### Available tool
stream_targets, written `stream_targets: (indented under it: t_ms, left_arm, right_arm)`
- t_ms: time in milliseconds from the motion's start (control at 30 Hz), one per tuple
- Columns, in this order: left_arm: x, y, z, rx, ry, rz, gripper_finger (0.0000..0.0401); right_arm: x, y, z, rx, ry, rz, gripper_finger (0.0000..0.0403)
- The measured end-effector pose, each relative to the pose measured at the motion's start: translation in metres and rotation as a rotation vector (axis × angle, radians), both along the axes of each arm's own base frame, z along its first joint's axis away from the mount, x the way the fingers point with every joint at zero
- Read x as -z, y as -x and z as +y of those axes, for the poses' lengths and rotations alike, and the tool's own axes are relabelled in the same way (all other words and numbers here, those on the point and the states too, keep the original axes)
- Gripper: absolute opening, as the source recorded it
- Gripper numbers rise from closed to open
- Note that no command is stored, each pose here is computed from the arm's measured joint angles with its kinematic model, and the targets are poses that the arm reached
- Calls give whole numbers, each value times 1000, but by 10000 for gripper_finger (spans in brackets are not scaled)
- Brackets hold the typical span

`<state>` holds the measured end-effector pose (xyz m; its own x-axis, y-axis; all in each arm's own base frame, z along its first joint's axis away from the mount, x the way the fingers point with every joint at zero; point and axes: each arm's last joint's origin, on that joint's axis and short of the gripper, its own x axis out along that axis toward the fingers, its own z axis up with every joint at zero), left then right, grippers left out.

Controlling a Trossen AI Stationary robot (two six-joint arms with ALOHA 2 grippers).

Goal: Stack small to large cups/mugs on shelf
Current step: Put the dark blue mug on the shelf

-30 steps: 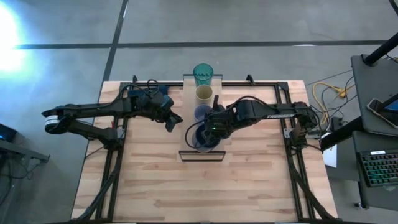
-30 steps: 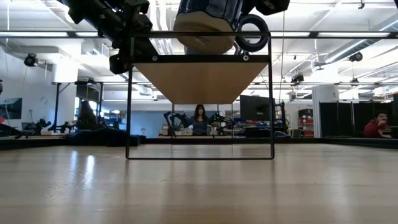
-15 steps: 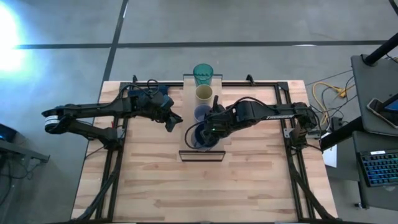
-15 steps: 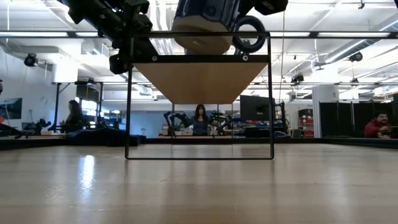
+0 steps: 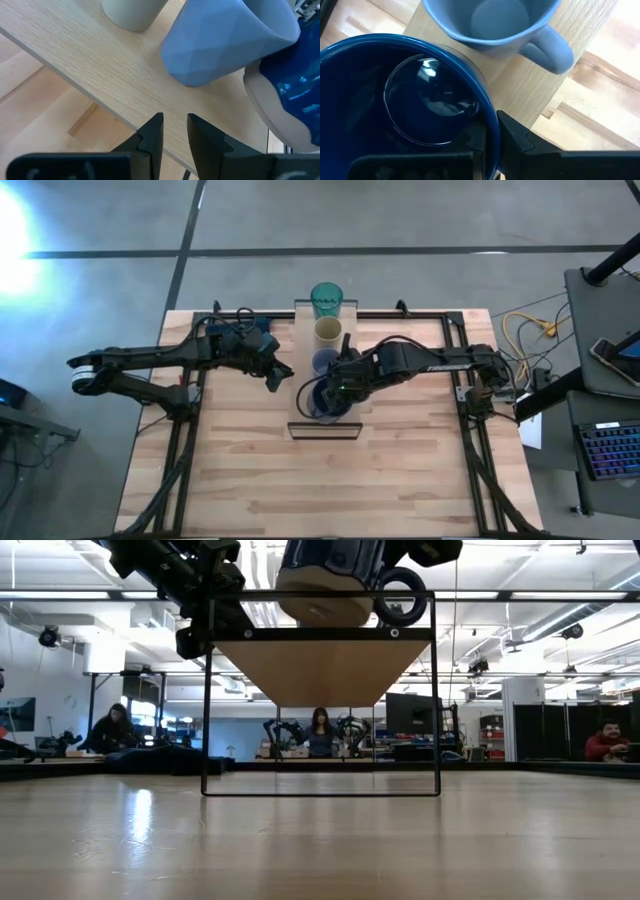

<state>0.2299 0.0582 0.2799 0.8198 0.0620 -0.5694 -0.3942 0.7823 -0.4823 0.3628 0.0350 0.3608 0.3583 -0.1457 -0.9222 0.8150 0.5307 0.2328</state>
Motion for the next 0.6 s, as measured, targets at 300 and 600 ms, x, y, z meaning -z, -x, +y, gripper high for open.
stream_targets:
  t_ms: [300,600]
  left_arm:
    - [0,0,0,0,0,0,73]
    - [0,0,0,0,0,0,73]
  right_arm:
    - [3,-1,0,1,0,7,23]
    - [3,-1,-2,7,6,6,23]
